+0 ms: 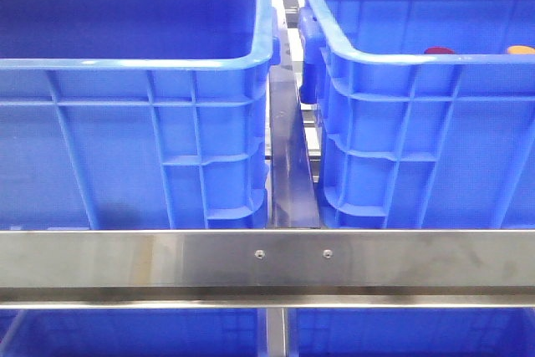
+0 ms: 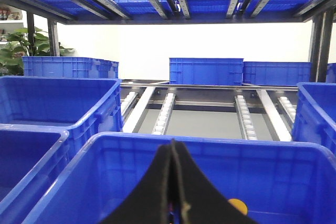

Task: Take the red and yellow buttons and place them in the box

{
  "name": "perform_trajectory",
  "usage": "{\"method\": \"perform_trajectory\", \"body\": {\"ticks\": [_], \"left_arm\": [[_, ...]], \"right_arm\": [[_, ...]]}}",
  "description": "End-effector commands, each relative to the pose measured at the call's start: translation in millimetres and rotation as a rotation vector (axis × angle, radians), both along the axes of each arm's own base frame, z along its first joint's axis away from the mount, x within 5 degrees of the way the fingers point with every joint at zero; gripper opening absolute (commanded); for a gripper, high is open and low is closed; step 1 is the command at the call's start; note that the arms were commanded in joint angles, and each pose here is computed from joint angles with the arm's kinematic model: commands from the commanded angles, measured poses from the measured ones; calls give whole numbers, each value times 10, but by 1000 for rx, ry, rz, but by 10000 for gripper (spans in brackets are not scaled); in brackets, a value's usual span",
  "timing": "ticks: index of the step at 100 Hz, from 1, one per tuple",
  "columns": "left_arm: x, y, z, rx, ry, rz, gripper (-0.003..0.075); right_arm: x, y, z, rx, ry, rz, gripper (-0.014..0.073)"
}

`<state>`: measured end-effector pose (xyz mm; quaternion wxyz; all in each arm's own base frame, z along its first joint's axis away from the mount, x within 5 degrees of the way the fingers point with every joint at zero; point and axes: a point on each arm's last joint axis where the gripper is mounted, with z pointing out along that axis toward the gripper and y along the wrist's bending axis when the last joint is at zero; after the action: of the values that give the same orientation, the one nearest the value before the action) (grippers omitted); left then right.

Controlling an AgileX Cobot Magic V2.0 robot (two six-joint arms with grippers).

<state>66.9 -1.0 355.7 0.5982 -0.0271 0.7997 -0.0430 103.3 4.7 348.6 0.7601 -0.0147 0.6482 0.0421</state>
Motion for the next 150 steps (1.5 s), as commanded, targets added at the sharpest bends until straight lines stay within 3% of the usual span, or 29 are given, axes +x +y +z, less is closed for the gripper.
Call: {"method": "perform_trajectory", "body": {"ticks": [1,25,52,93,127,150], "left_arm": [[16,-8,171,-12,-129,-8,-19],[21,-24,127,-13,-272,-27,-19],[-103,-35,-410,-15,-411,-54,-19],[-175,-10,-1230,-4,-401,-12,-19],[-127,-20,-1477,-3,-442,-12,-19],[-126,-20,-1483,-3,-442,-13,-19]], "right_arm": [[-21,14,117,90,-49,32,-68],[-21,16,117,90,-50,34,-68],[-21,16,118,90,-50,35,-68],[-21,16,118,90,-50,35,-68],[-21,16,118,90,-50,35,-68],[-21,16,118,90,-50,35,-68]]}}
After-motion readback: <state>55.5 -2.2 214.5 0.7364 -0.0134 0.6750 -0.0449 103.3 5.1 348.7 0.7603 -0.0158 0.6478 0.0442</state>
